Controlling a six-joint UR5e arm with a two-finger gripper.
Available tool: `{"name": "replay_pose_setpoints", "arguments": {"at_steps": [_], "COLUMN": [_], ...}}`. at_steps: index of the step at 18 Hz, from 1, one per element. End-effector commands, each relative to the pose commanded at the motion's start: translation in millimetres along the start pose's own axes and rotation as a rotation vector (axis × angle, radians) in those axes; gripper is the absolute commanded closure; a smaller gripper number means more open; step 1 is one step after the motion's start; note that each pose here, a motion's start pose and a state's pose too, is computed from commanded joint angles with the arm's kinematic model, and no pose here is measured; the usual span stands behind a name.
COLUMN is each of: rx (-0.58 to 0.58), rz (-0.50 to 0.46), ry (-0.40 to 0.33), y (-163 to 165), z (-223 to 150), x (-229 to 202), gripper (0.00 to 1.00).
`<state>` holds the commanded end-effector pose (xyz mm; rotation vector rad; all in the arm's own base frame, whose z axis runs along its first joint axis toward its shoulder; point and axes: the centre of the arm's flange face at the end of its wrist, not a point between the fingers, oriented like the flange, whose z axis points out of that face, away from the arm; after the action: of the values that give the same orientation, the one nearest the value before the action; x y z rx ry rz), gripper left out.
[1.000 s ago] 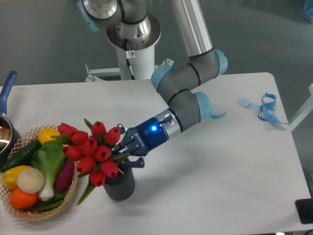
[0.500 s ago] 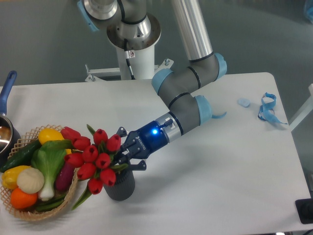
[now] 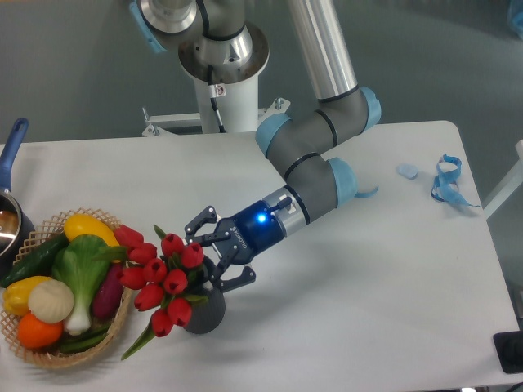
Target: Insert the flowers into the vase
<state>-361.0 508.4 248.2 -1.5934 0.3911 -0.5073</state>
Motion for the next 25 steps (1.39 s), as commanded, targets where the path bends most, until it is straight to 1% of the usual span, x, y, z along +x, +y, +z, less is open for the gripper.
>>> {"name": "replay_pose_setpoints", "arguments": {"at_steps": [2, 3, 4, 7, 9, 10, 11, 13, 15, 16, 18, 19, 20, 21, 23, 24, 25], "rx": [-0.016, -0.052, -0.11, -0.146, -0.186, -0.237, -0.27, -0.331, -0.405, -0.471, -0.572, -0.596, -0.608, -0.614, -0.637, -0.679, -0.742], "rz": [0.018, 0.03, 0.048, 0.08, 0.126, 0.148, 0.163, 0.179, 0.208, 0.222, 0.236, 0.245, 0.251, 0.256, 0.269, 0.267, 0.287], "ry": [-0.015, -0.033, -0.07, -0.141, -0.209, -0.26, -0.29, -0.373, -0.449, -0.494, -0.563, -0.603, -0.65, -0.684, -0.73, -0.757, -0.764], "y": [-8.5, -13.1, -23.5, -46.9, -69.7, -79.0, -86.1, -100.2, -120.9, -132.8, -154.4, -165.7, -174.8, -183.2, -196.4, -198.2, -199.5], "z": [-7.6, -16.0, -32.7, -68.5, -100.9, -124.6, -138.7, -178.3, -210.6, -225.7, -243.1, -258.8, -282.0, -298.4, -318.6, -329.3, -332.0], "x": [0.6, 2.5, 7.6, 11.3, 12.7, 8.6, 6.0, 4.0, 9.4, 14.9, 29.3, 34.1, 37.3, 41.6, 51.3, 56.3, 60.1], "gripper": [0.0, 0.0, 0.0, 0.0, 0.0, 0.0, 0.0, 0.0, 0.0, 0.0, 0.0, 0.0, 0.0, 0.0, 0.0, 0.0, 0.0]}}
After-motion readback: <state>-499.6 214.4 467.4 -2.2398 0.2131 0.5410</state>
